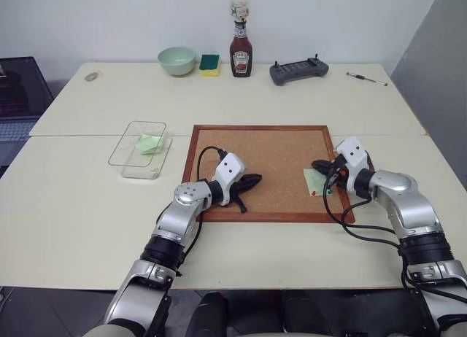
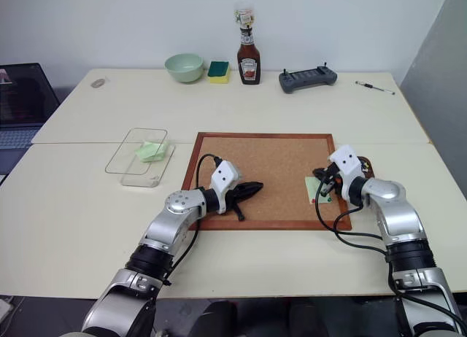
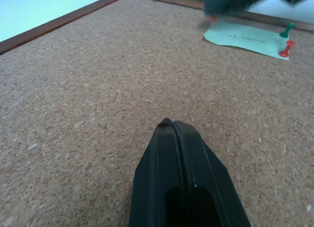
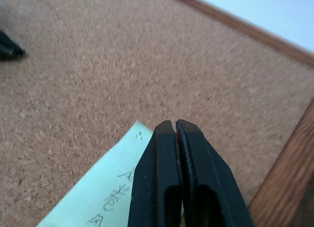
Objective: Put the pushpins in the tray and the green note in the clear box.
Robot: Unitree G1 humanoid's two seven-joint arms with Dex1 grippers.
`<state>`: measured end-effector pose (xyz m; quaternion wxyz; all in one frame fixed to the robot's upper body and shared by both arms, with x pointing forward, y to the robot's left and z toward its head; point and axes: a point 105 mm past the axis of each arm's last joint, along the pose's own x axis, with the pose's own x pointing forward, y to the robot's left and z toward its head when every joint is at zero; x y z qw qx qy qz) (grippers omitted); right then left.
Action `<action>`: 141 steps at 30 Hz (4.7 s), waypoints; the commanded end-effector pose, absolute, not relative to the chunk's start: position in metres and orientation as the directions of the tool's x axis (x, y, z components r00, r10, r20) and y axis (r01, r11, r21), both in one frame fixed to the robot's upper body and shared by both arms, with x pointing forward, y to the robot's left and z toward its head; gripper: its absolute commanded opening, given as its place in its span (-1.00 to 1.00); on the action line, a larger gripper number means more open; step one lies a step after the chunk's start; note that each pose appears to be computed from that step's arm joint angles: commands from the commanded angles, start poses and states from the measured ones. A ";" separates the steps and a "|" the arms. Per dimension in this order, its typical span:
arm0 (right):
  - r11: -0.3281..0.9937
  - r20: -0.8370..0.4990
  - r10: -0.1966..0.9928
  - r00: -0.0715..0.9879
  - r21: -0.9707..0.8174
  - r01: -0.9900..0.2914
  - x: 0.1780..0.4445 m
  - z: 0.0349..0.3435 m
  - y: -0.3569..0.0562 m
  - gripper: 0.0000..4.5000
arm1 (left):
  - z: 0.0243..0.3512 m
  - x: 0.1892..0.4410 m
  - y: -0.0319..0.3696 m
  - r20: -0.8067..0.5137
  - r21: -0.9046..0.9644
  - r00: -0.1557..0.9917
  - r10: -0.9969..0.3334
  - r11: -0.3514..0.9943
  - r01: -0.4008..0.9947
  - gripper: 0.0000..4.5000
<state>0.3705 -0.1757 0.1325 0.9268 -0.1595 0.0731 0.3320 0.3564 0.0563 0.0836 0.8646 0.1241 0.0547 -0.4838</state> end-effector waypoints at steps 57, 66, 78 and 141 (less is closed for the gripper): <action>0.755 -0.356 0.509 0.784 -0.253 -0.605 0.332 0.141 -0.245 0.33 | 0.060 0.343 0.053 -0.280 0.137 0.483 -0.830 0.463 0.876 -1.00; 0.657 -0.407 0.611 0.679 -0.218 -0.722 0.319 0.120 -0.211 0.33 | 0.059 0.342 0.052 -0.282 0.136 0.479 -0.832 0.459 0.878 -1.00; 0.609 -0.442 0.624 0.645 -0.243 -0.756 0.319 0.110 -0.209 0.17 | 0.059 0.341 0.053 -0.280 0.134 0.484 -0.829 0.466 0.875 -1.00; 0.724 -0.249 0.430 0.868 -0.480 -0.496 0.362 0.146 -0.259 -1.00 | 0.052 0.335 0.054 -0.307 0.136 0.464 -0.831 0.444 0.885 -1.00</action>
